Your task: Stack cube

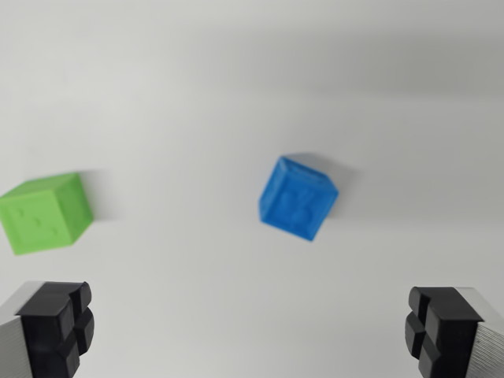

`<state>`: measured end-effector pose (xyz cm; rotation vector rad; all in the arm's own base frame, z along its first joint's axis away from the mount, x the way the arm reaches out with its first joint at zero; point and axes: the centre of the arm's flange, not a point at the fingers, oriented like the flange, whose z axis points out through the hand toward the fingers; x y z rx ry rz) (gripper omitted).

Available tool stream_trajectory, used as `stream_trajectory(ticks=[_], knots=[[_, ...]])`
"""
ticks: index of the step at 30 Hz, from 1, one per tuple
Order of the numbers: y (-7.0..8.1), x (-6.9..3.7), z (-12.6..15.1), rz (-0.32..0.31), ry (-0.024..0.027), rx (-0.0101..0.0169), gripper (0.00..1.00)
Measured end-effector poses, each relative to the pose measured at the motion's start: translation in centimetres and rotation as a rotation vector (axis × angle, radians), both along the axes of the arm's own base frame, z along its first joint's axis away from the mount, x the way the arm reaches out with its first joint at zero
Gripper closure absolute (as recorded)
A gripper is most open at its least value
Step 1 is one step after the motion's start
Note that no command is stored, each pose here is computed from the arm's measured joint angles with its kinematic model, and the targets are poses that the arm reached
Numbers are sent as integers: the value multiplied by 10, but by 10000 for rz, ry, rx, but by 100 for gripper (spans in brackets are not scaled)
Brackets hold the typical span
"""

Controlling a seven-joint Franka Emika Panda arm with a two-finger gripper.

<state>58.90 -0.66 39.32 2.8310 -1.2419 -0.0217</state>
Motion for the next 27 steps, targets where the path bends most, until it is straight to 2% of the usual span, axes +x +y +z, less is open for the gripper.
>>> stream_trajectory(ticks=[23, 27], knots=[[-1, -3, -8, -103, 12, -1, 0], [-3, -5, -13, -188, -10, 0, 0]])
